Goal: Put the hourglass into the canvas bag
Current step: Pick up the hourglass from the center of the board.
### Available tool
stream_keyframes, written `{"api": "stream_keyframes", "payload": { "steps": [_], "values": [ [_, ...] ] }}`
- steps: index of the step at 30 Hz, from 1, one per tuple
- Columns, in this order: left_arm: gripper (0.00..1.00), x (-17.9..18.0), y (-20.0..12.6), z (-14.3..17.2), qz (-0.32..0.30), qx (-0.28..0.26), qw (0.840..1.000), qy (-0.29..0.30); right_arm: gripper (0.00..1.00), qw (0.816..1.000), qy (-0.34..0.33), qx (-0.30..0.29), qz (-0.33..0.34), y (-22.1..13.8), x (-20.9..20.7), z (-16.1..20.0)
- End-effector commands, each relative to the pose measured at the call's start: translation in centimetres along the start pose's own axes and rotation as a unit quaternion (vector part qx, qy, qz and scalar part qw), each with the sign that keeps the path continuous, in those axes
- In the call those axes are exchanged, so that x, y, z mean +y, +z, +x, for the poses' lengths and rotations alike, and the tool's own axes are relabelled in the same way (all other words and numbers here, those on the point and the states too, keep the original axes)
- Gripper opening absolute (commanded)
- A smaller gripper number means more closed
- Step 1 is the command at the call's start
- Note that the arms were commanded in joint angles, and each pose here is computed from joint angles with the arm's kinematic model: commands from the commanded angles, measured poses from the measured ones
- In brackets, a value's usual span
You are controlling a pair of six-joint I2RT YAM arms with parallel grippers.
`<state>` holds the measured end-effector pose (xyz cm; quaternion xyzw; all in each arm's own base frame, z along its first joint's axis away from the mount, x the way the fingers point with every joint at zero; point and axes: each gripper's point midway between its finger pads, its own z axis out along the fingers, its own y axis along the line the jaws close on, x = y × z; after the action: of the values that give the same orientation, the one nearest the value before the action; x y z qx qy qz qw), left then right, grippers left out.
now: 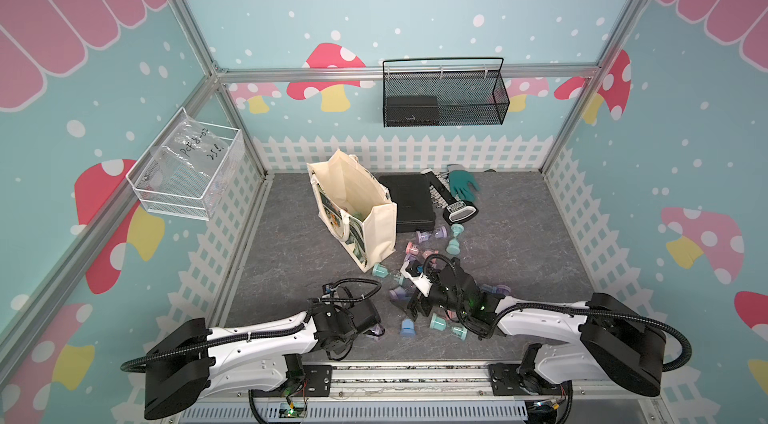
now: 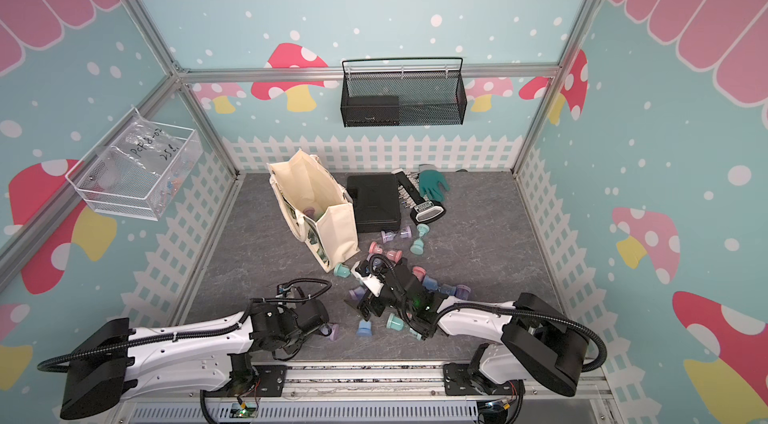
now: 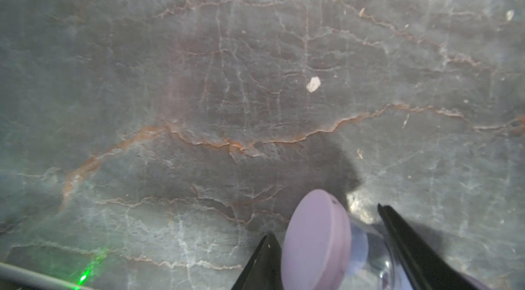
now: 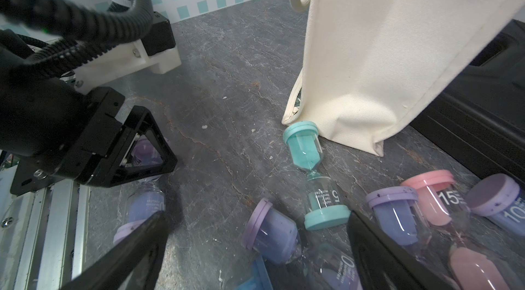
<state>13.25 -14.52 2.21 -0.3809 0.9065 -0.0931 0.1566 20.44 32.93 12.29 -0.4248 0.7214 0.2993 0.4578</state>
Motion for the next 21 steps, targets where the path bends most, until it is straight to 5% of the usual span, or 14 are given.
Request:
{"api": "stream_keyframes", "payload": {
  "steps": [1, 21],
  "values": [
    [0.64, -0.4, 0.7, 0.1, 0.001, -0.009, 1.0, -0.013, 1.0, 1.0, -0.009, 0.0, 0.003, 0.2, 0.0, 0.2],
    [0.47, -1.3, 0.9, -1.3, 0.008, -0.038, 0.999, -0.009, 1.0, 0.999, -0.006, -0.005, 0.034, -0.2, -1.0, -0.4]
  ]
}}
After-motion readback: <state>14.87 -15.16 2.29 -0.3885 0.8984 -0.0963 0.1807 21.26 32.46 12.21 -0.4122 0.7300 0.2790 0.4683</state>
